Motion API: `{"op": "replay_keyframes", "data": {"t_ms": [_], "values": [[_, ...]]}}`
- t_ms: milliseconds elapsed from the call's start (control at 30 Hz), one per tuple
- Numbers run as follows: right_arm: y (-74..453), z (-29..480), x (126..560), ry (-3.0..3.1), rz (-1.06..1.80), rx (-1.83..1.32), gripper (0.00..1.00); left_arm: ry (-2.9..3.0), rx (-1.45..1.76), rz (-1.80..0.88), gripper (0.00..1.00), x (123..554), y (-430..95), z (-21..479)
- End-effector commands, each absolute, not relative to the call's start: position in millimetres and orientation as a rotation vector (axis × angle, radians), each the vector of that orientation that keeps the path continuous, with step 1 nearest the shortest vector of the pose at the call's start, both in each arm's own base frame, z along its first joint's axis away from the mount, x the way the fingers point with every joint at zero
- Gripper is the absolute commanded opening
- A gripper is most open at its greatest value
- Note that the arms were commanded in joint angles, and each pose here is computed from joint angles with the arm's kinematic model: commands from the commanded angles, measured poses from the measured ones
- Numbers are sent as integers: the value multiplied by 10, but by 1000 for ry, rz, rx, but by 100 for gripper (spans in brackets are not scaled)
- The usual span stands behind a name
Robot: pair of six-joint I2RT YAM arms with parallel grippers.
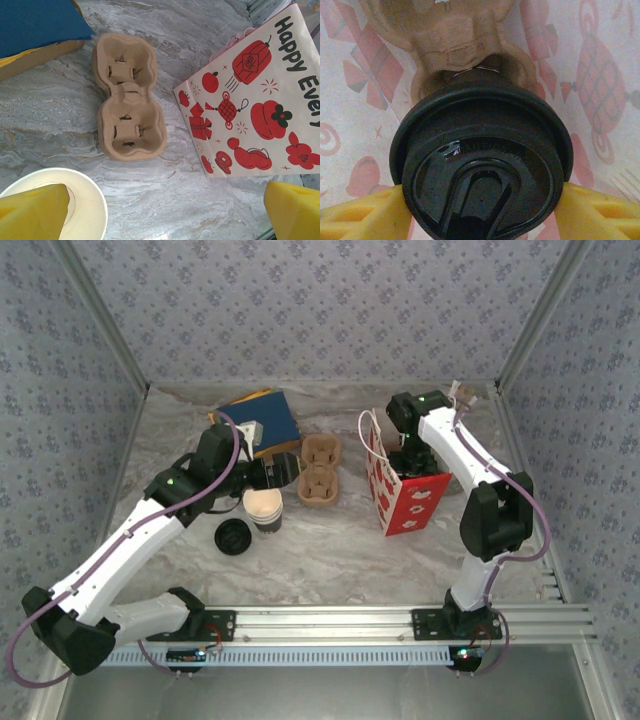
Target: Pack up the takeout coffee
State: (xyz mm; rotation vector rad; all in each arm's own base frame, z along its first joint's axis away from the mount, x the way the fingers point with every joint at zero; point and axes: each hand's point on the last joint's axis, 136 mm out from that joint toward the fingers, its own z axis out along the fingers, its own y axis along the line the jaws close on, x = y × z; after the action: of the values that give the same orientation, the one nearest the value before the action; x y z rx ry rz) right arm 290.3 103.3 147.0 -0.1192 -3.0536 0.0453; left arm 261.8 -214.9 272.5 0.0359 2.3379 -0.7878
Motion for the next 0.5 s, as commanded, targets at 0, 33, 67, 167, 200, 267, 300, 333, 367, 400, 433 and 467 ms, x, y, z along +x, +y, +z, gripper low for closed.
{"op": "replay_keyframes", "data": {"t_ms": [0,33,67,167,200,267,300,333,367,400,433,467], "values": [[1029,1267,2899,-3013,61,-116,72,2321,33,-801,100,2575,-2136,2807],[1030,1265,2898,-3013,61,-115,72,2320,32,-801,100,2574,-2132,2807],[1031,1259,2896,-3011,64,-113,72,2320,33,-800,100,2572,-2131,2808],[1033,1234,2888,-3007,65,-112,72,2321,35,-799,100,2566,-2133,2805],[1030,1229,2884,-3006,65,-112,72,2321,32,-801,100,2566,-2133,2806],[1026,1217,2871,-3001,69,-112,72,2323,34,-800,100,2564,-2133,2801],[1023,1211,2869,-3000,69,-113,72,2324,32,-800,100,2564,-2133,2796],[1022,1205,2868,-3000,70,-113,72,2322,31,-802,100,2562,-2133,2805],[1027,1201,2862,-3000,70,-110,72,2322,33,-802,100,2561,-2133,2802],[1027,1192,2862,-2999,70,-109,72,2323,32,-801,100,2562,-2133,2799],[1028,1185,2866,-3000,69,-111,72,2322,33,-802,100,2560,-2135,2805],[1028,1181,2859,-2998,71,-111,72,2322,34,-803,100,2557,-2138,2802]]}}
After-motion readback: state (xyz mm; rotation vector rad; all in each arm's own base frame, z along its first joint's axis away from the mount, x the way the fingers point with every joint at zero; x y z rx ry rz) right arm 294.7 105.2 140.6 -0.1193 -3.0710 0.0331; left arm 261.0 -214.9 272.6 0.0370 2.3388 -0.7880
